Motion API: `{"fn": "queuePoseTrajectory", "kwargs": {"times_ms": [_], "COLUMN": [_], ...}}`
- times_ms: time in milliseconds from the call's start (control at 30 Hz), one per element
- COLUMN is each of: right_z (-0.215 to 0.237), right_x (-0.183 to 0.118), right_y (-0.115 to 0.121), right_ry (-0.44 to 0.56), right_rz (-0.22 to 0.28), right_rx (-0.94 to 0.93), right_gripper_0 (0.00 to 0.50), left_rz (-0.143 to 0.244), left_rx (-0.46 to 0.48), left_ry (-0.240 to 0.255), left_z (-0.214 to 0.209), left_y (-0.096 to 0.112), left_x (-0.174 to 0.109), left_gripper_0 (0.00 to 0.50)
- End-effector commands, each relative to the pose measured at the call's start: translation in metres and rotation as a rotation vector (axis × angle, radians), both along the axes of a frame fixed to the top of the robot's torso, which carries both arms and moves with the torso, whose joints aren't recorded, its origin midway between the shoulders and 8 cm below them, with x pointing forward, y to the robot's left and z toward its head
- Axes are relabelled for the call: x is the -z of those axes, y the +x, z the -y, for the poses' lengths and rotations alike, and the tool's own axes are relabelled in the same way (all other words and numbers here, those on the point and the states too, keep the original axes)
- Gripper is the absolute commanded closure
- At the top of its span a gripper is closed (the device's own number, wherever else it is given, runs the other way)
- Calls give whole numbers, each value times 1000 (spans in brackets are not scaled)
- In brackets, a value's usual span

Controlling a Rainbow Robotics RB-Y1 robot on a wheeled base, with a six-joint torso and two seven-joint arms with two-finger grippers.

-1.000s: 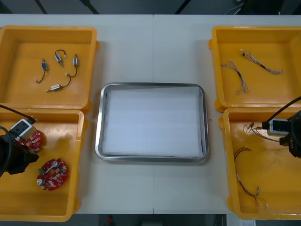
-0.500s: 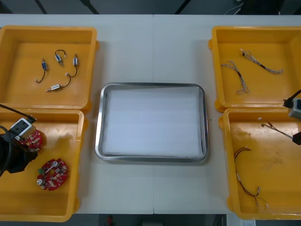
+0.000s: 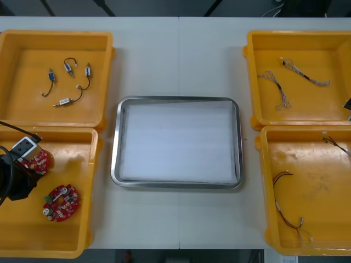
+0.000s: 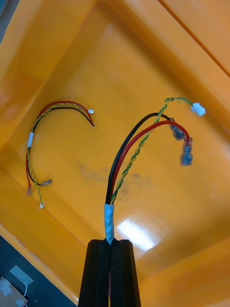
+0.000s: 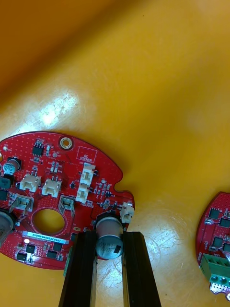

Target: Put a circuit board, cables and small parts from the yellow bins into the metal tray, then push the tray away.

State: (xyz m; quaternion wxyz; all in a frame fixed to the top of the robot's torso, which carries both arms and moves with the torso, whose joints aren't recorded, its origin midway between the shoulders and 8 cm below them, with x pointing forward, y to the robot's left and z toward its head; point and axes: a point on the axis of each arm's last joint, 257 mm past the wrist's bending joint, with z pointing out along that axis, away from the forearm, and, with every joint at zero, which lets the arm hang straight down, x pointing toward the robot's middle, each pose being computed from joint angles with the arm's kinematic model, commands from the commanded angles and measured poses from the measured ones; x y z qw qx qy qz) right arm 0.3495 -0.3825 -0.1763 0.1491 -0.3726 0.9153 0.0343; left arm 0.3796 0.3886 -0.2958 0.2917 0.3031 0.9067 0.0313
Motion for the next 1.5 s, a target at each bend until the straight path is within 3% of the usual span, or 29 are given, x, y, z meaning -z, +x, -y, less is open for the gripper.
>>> {"fn": "queuePoseTrajectory", "kwargs": {"times_ms": [33, 333, 633, 867, 1200, 1333, 1500], "right_z": [-1, -16, -34, -46, -63, -70, -78], "right_x": [-19, -28, -36, -38, -37, -35, -36], "right_y": [5, 0, -10, -13, 3, 9, 15], "right_ry": [4, 25, 14, 15, -34, -49, -51], "right_rz": [29, 30, 49, 62, 92, 101, 117], "right_rx": [144, 323, 372, 369, 329, 317, 300], "right_gripper_0": [500, 500, 500, 500, 500, 500, 500], "left_rz": [23, 29, 11, -52, -162, -189, -191], "left_rx": [77, 86, 77, 37, -7, -25, -53], "left_ry": [32, 46, 59, 1, 6, 7, 9], "left_z": [9, 4, -4, -1, -3, -5, -10], "left_y": [4, 6, 4, -4, -14, -18, -17], "left_x": [1, -11, -31, -46, -89, -111, -138], "left_gripper_0": [500, 500, 500, 500, 500, 500, 500]}}
